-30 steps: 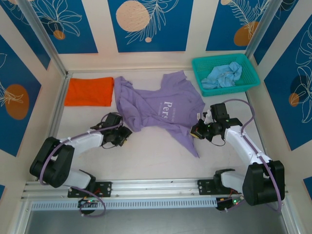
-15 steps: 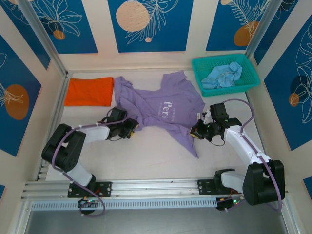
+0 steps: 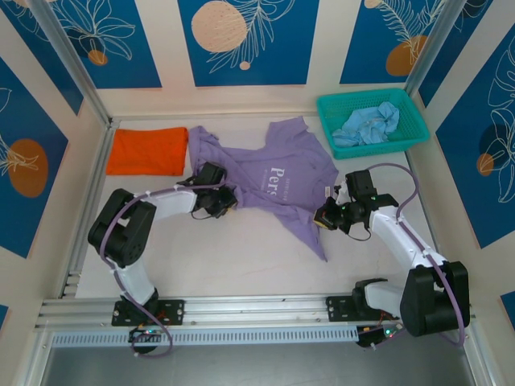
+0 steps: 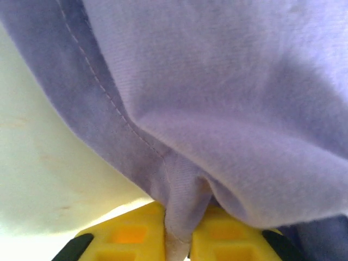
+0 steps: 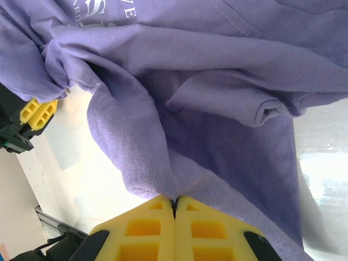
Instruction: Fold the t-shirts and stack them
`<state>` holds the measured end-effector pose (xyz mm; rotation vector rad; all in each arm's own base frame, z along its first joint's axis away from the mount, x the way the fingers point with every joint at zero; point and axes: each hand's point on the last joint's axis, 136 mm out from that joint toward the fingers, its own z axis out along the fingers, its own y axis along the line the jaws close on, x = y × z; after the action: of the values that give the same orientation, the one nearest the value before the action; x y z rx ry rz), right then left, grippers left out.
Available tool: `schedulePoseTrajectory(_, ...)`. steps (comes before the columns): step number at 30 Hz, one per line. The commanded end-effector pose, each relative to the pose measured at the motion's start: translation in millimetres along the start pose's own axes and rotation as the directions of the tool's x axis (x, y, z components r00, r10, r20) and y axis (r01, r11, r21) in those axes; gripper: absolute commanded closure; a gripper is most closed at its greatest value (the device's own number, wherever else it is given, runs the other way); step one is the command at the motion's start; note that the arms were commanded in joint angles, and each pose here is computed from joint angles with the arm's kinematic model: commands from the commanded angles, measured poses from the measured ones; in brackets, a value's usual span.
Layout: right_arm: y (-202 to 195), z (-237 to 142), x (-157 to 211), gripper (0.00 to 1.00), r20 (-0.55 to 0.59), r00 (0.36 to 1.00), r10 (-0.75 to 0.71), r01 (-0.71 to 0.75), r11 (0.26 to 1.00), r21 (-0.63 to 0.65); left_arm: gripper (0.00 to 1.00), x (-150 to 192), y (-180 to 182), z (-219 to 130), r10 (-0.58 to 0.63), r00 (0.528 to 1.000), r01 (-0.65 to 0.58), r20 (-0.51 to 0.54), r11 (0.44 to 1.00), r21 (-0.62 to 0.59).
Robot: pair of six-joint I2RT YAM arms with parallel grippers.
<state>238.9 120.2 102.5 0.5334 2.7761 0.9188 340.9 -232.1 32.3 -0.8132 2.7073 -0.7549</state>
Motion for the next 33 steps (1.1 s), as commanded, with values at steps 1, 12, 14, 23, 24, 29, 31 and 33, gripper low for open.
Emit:
schedulePoseTrajectory(1,11.3,-7.2,-4.8,1.00,0.016,1.000,-0.022,0.022,1.000,-0.021,0.89,-2.3,15.1,-16.0,0.098,0.995,-0.093,0.030,0.987,-0.130)
schedulePoseTrajectory(12,39.4,-26.7,3.8,1.00,0.021,0.993,-0.115,0.117,0.987,-0.115,0.90,-22.6,62.4,-180.8,0.458,0.872,-0.359,0.170,0.836,-0.415)
schedulePoseTrajectory(14,41.9,-25.5,16.6,1.00,-0.016,0.989,-0.147,0.144,0.982,-0.125,0.88,-20.9,90.3,-207.0,0.452,0.867,-0.317,0.210,0.826,-0.467)
schedulePoseTrajectory(23,36.5,18.0,128.2,1.00,-0.371,0.875,-0.310,0.313,0.948,-0.054,0.35,-13.3,187.2,-269.6,0.289,0.808,0.016,0.513,0.860,-0.510)
schedulePoseTrajectory(24,32.0,24.5,138.6,0.96,-0.405,0.855,-0.325,0.345,0.938,-0.027,0.33,-14.7,193.1,-276.5,0.278,0.792,0.053,0.544,0.856,-0.514)
schedulePoseTrajectory(29,21.7,30.0,142.0,0.62,-0.401,0.862,-0.310,0.363,0.930,0.061,0.27,-17.8,188.4,-282.1,0.243,0.770,0.071,0.590,0.886,-0.458)
schedulePoseTrajectory(31,31.3,17.3,125.0,0.49,-0.302,0.907,-0.295,0.321,0.946,0.038,0.22,-14.8,188.5,-274.7,0.225,0.793,0.073,0.566,0.888,-0.455)
schedulePoseTrajectory(33,37.1,4.8,106.5,0.44,-0.205,0.947,-0.245,0.251,0.968,0.003,0.19,-11.3,192.7,-263.7,0.206,0.818,0.080,0.537,0.884,-0.461)
